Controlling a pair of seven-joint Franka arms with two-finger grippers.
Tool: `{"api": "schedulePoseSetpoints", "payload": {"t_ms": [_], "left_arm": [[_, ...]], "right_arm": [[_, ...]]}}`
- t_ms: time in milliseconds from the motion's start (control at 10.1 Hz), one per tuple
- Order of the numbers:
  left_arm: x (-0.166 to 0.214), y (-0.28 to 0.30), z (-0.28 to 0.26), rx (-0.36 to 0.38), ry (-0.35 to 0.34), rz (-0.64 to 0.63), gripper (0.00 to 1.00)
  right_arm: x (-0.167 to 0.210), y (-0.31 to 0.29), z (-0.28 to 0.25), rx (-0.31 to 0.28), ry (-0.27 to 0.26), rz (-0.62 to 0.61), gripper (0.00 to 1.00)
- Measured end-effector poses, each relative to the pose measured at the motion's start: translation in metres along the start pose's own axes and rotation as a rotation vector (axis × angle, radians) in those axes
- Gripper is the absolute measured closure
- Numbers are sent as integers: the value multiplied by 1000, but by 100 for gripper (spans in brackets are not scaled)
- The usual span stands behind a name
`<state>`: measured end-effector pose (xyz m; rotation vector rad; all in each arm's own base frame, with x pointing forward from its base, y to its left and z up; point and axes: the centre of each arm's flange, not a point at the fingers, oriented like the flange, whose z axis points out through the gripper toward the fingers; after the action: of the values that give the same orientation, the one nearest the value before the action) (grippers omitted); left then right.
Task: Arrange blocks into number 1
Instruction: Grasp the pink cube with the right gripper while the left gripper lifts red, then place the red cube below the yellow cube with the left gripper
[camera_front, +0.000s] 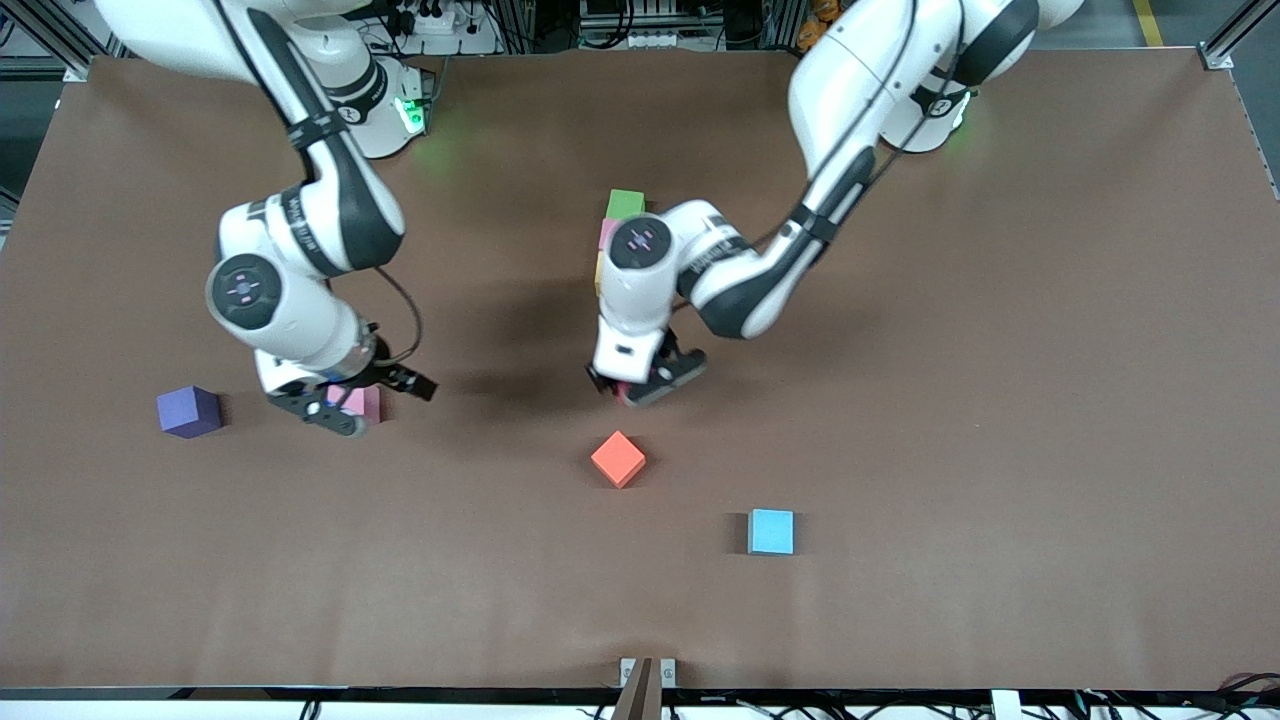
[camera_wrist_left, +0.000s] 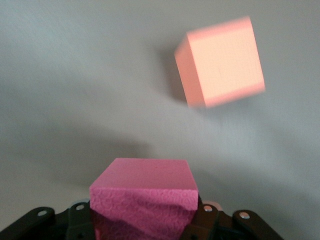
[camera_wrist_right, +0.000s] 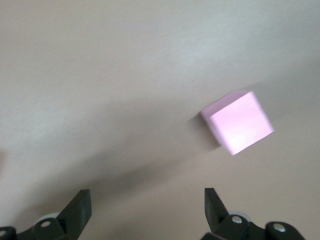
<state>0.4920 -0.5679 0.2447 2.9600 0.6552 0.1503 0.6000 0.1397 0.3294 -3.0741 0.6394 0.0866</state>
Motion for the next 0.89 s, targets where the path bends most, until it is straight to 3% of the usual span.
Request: {"api": "schedulePoseSetpoints", "payload": {"t_ms": [296,690,888], "left_arm": [[-28,2,11,19,-6,261,38],[-53,0,34,46,-28,364,38],[-63,-3,41,71,-38,384,38]], "right_arm": [[36,55,20,-21,-17,27,0],[57,91,40,-16,-38,119,0],[68,105,51,79,-84,256,6]]}}
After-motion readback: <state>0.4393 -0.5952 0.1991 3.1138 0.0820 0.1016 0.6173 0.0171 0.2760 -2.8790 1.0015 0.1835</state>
